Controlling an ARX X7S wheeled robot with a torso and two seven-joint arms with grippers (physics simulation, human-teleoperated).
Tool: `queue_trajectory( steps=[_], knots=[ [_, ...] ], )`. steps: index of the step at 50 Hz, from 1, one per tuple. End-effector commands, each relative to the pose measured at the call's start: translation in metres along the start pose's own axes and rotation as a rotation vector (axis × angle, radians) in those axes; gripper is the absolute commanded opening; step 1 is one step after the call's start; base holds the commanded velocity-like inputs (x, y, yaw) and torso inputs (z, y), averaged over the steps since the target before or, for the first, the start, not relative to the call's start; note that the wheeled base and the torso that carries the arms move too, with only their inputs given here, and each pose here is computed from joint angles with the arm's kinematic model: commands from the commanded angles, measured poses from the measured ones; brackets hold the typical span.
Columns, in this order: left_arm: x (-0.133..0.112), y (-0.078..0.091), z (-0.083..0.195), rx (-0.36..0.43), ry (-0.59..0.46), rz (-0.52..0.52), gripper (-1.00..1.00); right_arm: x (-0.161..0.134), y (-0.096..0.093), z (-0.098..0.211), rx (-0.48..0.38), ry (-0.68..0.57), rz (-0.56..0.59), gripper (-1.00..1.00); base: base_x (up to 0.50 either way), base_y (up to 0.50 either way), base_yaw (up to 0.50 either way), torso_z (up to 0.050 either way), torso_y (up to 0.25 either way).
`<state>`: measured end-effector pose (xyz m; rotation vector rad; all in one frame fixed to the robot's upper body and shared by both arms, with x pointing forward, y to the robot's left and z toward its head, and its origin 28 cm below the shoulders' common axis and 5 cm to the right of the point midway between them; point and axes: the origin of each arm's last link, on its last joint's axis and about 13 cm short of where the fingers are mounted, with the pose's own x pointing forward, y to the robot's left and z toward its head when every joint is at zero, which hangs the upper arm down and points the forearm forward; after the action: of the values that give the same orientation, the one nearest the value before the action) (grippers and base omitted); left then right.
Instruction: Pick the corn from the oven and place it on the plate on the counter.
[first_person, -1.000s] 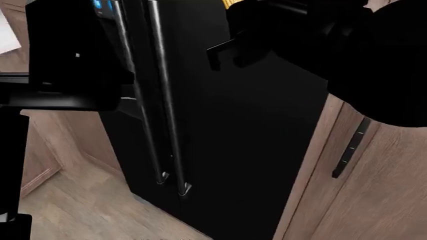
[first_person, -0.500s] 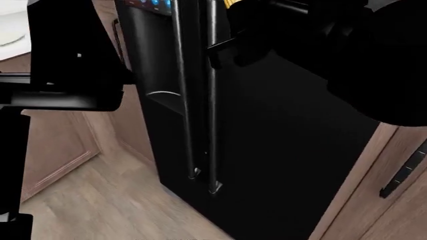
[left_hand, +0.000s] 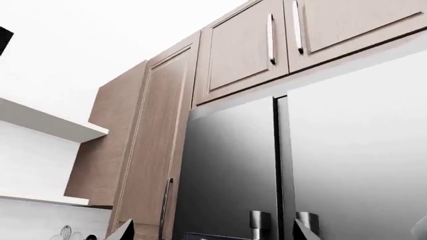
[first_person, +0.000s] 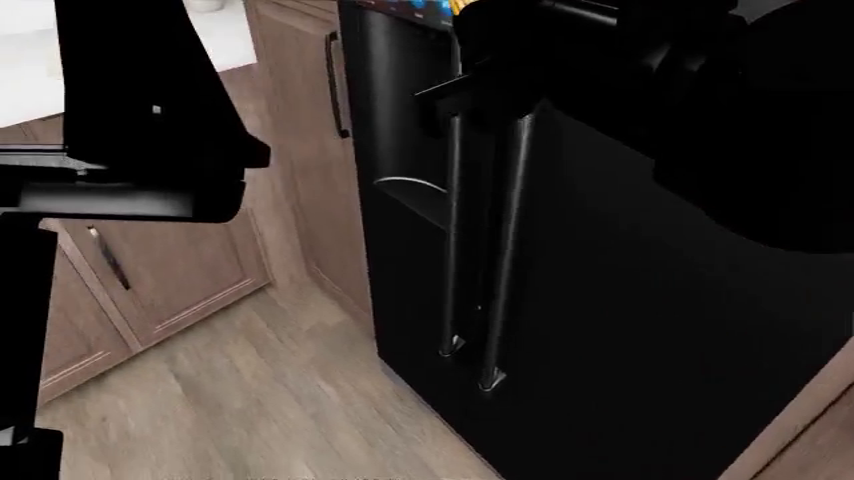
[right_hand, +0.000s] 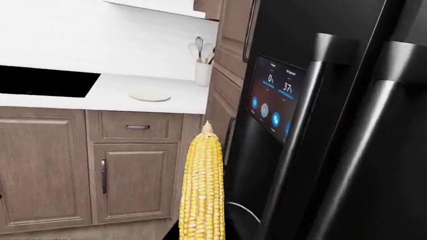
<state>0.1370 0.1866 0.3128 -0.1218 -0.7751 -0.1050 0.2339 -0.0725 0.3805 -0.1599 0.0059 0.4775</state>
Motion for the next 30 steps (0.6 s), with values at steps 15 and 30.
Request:
queue_trajectory(
  steps=[15, 30],
  knots=[
    [-0.0003, -0.0002, -0.0001, -0.001, -0.001, -0.001, 1.00, -0.0003, -0.0001, 0.0010, -0.002, -0.015, -0.006, -1.00, 0.00, 0.00, 0.50, 0.000, 0.000],
    [-0.0009, -0.0005, -0.0005, -0.002, -0.001, 0.000, 1.00, -0.0001, -0.0003, 0.0006, -0.001, -0.016, -0.005, -1.00, 0.00, 0.00, 0.50, 0.000, 0.001]
  ],
)
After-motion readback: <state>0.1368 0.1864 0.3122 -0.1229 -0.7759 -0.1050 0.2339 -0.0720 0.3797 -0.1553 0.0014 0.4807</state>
